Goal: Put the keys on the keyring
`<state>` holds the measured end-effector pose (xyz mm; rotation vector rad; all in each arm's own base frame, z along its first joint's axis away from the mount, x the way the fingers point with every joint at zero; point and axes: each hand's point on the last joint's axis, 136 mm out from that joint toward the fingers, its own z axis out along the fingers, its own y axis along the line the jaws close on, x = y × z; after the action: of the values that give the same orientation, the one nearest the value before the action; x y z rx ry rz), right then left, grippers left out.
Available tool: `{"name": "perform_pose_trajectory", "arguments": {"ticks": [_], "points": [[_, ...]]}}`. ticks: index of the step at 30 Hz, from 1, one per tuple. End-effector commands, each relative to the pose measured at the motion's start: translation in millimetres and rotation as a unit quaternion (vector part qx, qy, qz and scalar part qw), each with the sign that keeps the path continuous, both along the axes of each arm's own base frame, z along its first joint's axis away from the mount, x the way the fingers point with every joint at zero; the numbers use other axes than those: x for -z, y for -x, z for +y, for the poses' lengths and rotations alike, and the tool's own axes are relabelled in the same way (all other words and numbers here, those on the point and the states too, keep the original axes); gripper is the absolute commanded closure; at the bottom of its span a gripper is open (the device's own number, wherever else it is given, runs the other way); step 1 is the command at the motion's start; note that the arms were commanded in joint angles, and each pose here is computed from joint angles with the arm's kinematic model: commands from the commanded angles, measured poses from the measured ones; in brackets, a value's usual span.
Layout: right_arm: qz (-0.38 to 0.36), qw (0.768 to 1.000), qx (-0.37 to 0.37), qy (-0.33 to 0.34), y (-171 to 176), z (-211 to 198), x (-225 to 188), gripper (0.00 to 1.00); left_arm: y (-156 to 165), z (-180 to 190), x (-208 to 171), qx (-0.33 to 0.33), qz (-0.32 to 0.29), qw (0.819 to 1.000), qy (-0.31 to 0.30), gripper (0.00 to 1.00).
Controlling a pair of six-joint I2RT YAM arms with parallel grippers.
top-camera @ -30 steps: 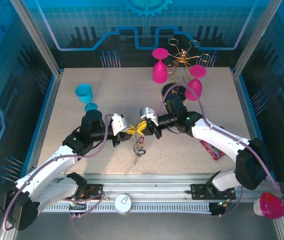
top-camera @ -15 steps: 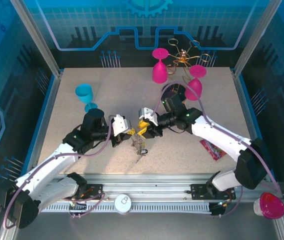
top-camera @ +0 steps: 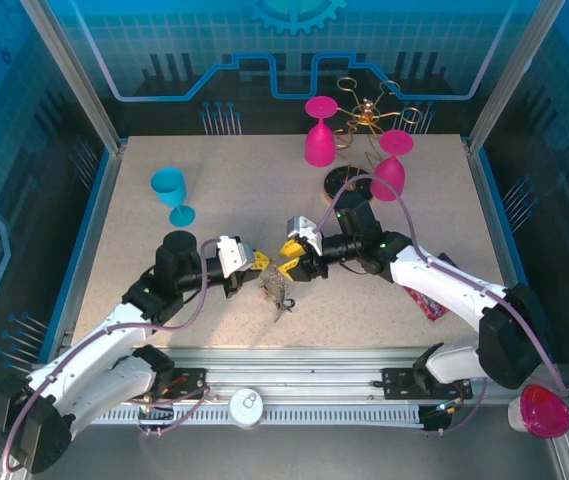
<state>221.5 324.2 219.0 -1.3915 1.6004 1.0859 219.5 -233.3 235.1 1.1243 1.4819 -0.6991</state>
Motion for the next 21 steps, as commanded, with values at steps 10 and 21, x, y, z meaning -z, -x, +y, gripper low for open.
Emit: {"name": "perform_pose_trajectory", "arguments": {"ticks": [10,21], "points": [[-0.002,0.999,-0.020,-0.030,5.6,7.1,-12.5,0.86,4.1,-3.5,-16.9,0.016,-0.026,0.999,0.023,1.00],[0.046,0.999,-0.005,0.004,-6.3,9.2,6.2,1.00,9.8,-8.7,-41.1,0.040,-0.040,0.997,0.061,1.00]]}}
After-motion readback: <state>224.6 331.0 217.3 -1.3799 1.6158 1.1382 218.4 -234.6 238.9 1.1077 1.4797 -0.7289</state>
